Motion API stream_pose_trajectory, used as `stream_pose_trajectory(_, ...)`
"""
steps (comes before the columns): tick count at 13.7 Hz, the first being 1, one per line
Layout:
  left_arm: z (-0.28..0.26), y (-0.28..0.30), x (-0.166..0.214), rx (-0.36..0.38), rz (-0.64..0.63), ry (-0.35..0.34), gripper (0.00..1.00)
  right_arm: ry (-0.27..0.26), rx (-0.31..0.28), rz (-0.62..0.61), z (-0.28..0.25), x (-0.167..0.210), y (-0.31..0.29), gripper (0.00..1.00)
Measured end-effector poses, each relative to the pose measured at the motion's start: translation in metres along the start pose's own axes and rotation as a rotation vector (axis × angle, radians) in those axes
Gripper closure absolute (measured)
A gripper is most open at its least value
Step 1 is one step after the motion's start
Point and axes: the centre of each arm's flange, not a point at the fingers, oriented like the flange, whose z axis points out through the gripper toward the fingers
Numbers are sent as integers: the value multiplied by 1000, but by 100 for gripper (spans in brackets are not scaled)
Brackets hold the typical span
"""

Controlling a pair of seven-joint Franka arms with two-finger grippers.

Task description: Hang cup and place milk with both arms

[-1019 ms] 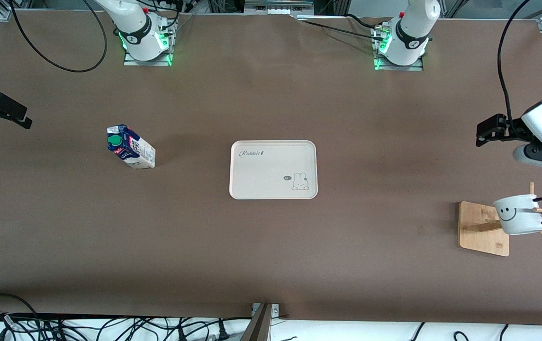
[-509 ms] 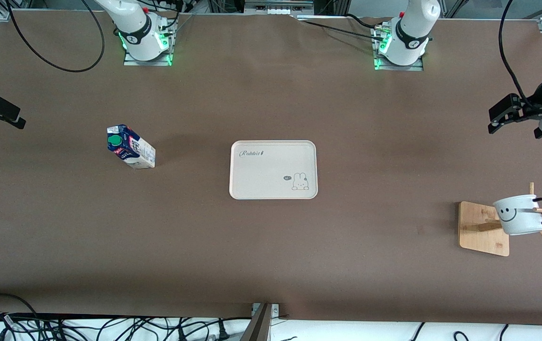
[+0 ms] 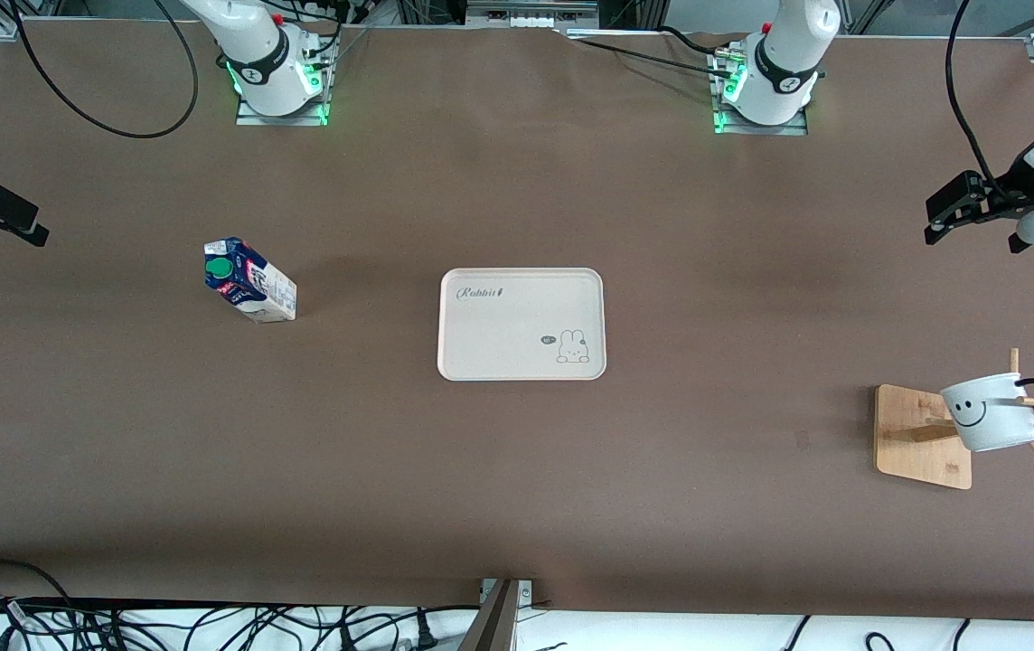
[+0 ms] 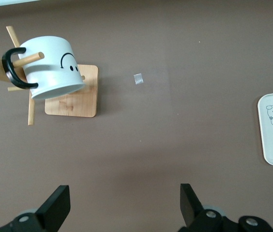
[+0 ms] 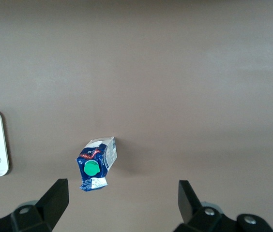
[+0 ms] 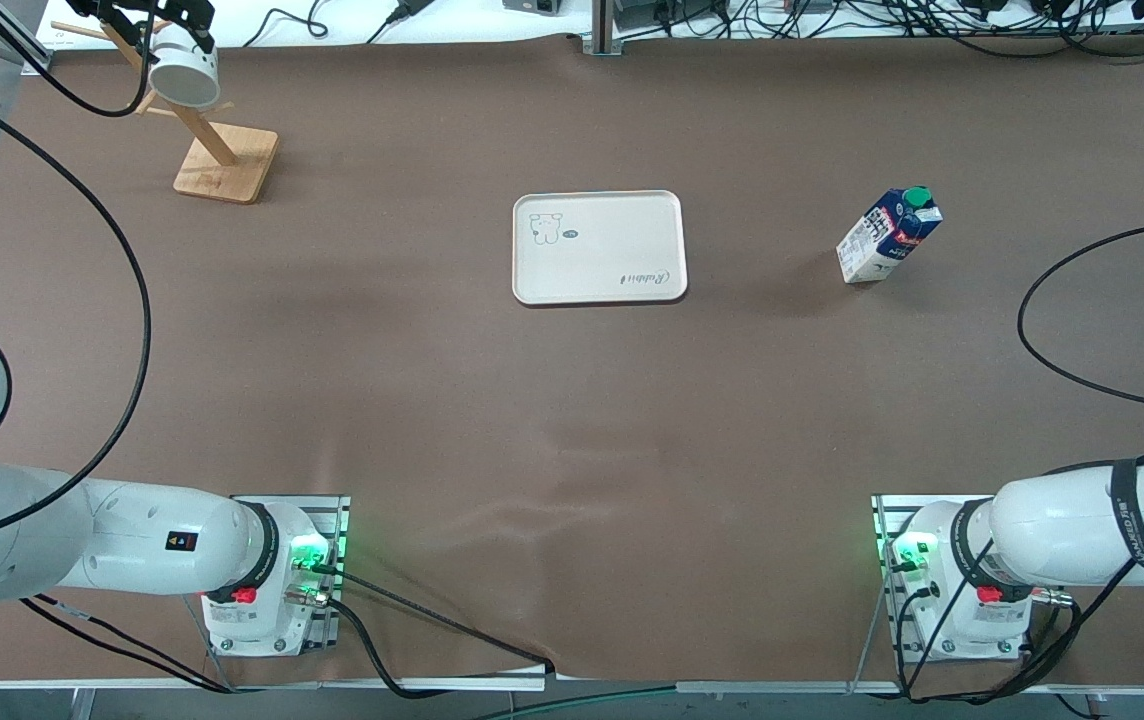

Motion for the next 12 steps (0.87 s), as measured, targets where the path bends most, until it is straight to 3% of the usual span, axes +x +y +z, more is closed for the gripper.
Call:
stream_pose_trajectory(4,20,5,17,-5,8,-39,0,-1,-12,-3,0,0,0,0)
stream_pose_trajectory(12,27,7,26,-4,9,-47,0,-3,-36,-4,1,1,2,0)
